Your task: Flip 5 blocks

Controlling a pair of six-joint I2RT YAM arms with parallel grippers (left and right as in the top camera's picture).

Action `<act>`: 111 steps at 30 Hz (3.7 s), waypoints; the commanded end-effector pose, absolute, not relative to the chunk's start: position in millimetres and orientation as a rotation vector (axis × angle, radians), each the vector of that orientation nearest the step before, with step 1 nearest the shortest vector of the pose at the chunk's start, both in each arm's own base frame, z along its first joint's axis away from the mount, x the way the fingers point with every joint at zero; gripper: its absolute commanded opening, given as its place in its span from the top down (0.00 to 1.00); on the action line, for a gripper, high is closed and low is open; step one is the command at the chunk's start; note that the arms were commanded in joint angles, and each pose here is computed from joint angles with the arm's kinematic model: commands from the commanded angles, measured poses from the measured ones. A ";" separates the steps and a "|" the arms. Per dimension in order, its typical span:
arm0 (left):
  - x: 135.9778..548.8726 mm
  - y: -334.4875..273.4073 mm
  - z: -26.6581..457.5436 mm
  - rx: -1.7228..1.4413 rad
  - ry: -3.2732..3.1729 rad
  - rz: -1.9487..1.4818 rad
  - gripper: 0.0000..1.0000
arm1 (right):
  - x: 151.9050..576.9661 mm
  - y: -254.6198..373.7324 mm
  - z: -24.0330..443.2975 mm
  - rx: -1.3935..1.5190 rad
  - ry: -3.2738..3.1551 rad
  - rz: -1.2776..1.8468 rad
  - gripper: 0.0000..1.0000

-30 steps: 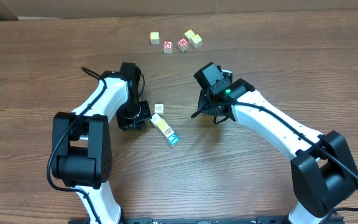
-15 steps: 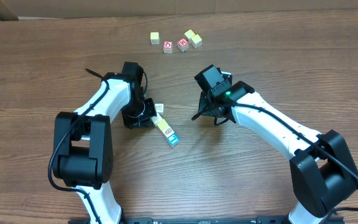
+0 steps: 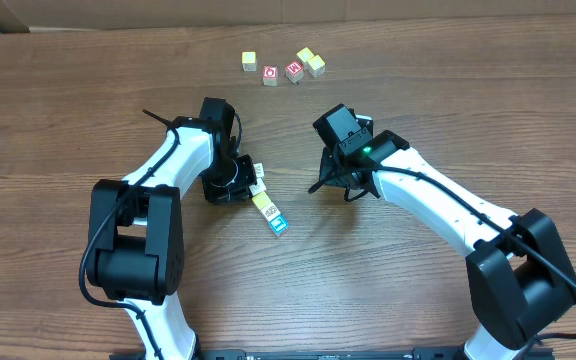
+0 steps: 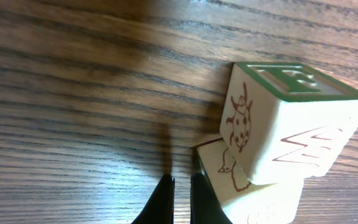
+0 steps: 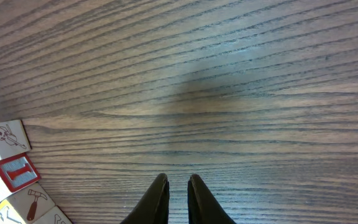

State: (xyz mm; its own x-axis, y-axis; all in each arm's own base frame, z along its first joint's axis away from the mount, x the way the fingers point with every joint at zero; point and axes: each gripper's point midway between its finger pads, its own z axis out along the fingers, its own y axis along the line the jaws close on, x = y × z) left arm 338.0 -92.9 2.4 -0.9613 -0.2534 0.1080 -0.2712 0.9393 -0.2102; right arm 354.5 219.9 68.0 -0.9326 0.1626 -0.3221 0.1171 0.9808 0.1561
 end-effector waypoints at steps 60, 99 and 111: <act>436.6 -107.3 47.8 0.079 -3.477 0.186 0.96 | 225.1 275.8 9.2 0.603 3.090 0.339 0.96; 425.3 -95.7 19.1 0.045 -3.483 0.091 0.96 | 228.6 308.2 11.8 0.652 2.903 0.377 0.96; 421.3 -96.3 17.7 0.040 -3.465 0.096 0.96 | 229.1 314.5 -3.2 0.641 2.910 0.374 0.96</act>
